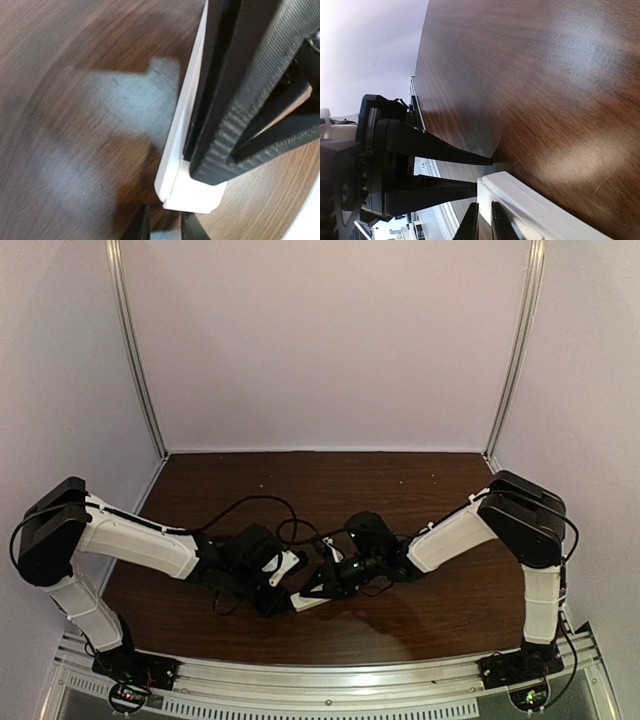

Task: Load the batteries into the remote control
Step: Load the battery cover onto the remote control without the battery cover.

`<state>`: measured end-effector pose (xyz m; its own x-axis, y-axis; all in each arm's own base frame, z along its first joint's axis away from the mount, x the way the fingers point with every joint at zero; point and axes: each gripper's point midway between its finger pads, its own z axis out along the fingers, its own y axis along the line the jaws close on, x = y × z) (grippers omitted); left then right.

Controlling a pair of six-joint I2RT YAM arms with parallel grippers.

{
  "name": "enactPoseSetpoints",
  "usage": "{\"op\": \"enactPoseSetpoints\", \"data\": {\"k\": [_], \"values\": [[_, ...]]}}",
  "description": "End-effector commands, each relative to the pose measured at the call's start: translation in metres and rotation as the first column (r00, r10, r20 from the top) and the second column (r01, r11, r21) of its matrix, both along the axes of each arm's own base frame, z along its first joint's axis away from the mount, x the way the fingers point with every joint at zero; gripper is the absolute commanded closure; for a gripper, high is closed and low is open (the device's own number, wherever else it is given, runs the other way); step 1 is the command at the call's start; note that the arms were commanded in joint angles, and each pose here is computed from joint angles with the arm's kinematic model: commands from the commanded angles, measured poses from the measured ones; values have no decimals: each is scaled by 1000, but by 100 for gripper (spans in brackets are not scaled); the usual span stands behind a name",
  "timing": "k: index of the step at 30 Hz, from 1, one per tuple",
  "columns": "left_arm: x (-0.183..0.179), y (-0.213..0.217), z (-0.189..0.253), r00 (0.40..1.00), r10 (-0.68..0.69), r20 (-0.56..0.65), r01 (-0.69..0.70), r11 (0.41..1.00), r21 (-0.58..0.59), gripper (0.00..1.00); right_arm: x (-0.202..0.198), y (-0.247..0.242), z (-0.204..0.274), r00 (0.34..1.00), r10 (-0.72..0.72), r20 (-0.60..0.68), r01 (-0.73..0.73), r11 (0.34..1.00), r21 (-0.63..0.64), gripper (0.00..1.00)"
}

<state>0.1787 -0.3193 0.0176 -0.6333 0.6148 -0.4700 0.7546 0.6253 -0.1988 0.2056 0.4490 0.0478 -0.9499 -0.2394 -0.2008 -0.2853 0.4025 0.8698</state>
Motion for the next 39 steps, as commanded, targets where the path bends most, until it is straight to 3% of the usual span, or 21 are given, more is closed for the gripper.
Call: {"op": "enactPoseSetpoints", "data": {"k": [1,7,13,23,39], "values": [[0,-21,17,996,-68,49,71,996,-62,78,1,-14,-17,999,-31,-16,30,997,-77,89],[4,-4,20,999,5,48,-1,997,-74,75,-2,-18,-35,999,-23,-26,19,993,-117,89],[9,0,45,997,45,64,-32,980,-197,74,-3,-21,-40,999,-25,-30,20,990,-137,91],[13,2,25,998,39,57,-32,993,-112,83,0,-24,-39,999,-42,-30,37,990,-138,92],[15,-23,10,999,-14,36,16,998,-69,85,-2,-26,-43,999,-33,-43,27,990,-141,93]]}}
